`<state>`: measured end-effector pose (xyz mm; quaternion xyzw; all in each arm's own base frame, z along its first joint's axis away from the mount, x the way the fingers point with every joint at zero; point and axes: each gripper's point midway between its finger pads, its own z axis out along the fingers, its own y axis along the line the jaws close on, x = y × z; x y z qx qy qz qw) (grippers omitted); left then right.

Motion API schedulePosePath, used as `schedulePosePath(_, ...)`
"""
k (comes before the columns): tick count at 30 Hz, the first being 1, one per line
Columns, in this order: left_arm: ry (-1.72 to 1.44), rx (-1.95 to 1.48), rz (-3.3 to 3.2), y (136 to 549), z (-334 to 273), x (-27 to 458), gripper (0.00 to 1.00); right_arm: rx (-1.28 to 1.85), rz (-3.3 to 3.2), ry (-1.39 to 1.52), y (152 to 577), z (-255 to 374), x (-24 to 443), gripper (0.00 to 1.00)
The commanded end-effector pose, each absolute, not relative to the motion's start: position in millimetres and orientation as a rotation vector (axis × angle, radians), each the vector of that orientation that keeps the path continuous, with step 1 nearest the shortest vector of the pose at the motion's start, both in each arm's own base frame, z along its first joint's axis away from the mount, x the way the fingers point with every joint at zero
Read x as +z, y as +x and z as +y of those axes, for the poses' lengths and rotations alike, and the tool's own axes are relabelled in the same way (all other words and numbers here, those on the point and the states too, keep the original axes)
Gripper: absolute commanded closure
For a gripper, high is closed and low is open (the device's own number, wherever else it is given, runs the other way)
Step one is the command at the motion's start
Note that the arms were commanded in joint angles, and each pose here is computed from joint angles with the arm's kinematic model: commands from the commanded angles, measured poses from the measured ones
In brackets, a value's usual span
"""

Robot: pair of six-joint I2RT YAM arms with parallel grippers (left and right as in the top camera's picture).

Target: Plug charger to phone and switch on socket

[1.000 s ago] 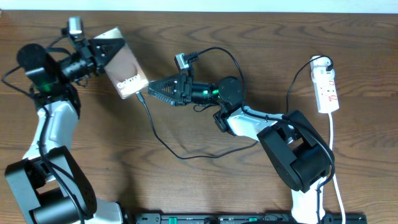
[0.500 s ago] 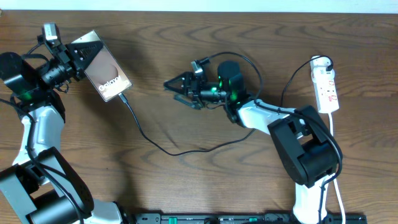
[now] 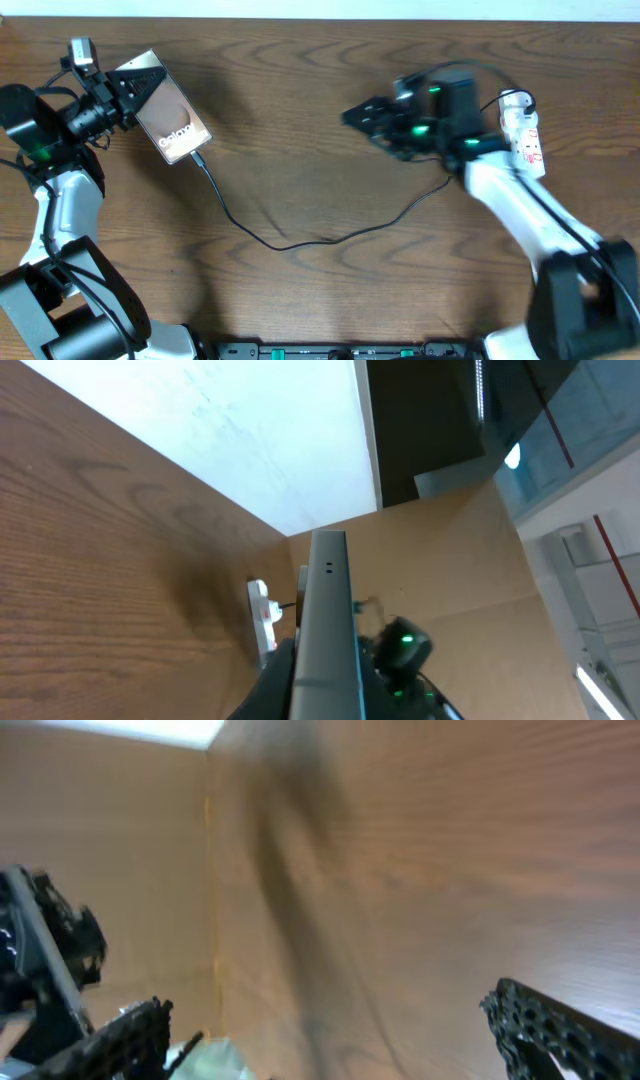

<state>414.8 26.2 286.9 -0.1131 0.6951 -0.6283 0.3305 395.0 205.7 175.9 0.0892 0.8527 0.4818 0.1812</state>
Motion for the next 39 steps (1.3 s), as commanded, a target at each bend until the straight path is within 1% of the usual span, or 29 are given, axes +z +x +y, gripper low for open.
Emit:
schedulePosePath(1, -0.252, -1.634, 1.817, 410, 24, 294, 0.92, 1.154, 2.281, 0.220, 405, 147, 211, 0.01)
schedulePosePath(4, -0.252, -1.634, 1.817, 410, 24, 294, 0.93, 1.013, 2.248, 0.311, 404, 98, 222, 0.01)
schedulePosePath(6, -0.252, -1.634, 1.817, 410, 24, 294, 0.92, 0.922, 2.252, 0.383, 401, 66, 220, 0.01)
schedulePosePath(12, -0.242, -1.627, 1.815, 410, 24, 294, 0.93, 0.644, 2.320, 0.607, 386, -25, 187, 0.01)
schedulePosePath(16, -0.242, -1.626, 1.815, 410, 24, 294, 0.93, 0.517, 2.317, 0.698, 380, -72, 174, 0.01)
schedulePosePath(19, -0.242, -1.627, 1.815, 410, 24, 294, 0.92, 0.470, 2.313, 0.721, 380, -96, 168, 0.01)
schedulePosePath(23, -0.242, -1.627, 1.815, 410, 24, 294, 0.93, 0.484, 2.382, 0.718, 383, -115, 157, 0.01)
schedulePosePath(32, -0.242, -1.627, 1.815, 410, 24, 294, 0.93, 0.503, 2.665, 0.558, 413, -136, 138, 0.01)
schedulePosePath(39, -0.242, -1.627, 1.815, 410, 24, 294, 0.92, 0.571, 2.793, 0.542, 429, -145, 101, 0.01)
